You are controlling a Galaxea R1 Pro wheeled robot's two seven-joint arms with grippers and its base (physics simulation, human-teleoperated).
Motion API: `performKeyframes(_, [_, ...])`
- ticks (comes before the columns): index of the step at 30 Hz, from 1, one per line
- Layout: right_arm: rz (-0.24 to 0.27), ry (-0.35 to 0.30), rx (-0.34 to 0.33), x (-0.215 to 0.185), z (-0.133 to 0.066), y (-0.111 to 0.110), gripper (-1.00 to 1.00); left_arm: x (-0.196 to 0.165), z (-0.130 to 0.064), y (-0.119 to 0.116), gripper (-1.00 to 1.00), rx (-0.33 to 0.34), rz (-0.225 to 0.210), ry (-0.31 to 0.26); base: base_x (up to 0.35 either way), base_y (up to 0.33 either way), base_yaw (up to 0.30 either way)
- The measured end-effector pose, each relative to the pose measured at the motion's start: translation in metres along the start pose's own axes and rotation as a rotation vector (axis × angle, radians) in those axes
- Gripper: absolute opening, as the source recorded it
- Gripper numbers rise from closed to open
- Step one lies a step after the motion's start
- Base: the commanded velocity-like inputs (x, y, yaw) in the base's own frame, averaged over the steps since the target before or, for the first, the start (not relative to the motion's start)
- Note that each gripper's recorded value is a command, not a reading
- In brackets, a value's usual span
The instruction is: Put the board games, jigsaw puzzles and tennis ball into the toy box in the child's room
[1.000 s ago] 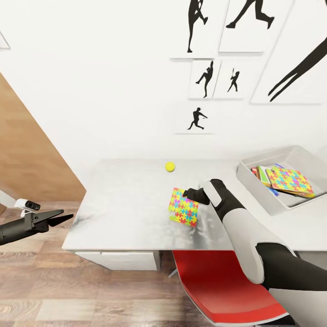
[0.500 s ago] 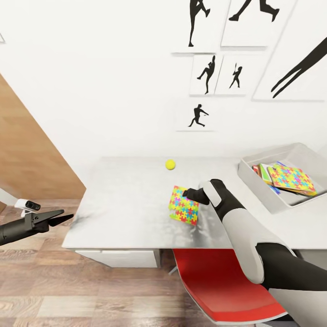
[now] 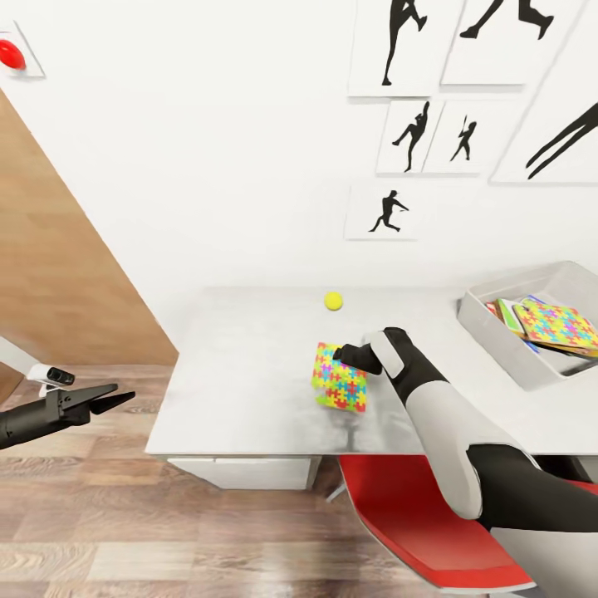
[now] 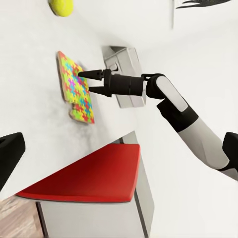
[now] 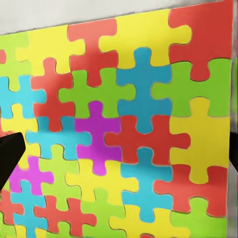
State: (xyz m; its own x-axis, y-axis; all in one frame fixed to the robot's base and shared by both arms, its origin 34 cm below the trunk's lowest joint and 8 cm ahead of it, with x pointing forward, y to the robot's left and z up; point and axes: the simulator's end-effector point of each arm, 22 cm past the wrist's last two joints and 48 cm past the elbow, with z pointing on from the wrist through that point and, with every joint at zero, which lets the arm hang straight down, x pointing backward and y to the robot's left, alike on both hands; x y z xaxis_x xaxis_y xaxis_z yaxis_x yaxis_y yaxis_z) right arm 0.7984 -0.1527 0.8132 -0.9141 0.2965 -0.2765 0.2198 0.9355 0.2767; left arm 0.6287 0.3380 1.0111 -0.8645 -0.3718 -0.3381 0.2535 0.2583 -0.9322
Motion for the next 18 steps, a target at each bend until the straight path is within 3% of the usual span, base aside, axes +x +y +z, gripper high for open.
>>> performKeyframes(18, [-0.002, 0.006, -0.004, 0.0022, 0.0003, 0.0029, 1.0, -0.0002, -0.0003, -0.0001, 1.0, -0.001, 0.001, 0.0, 0.0, 0.251, 0.0])
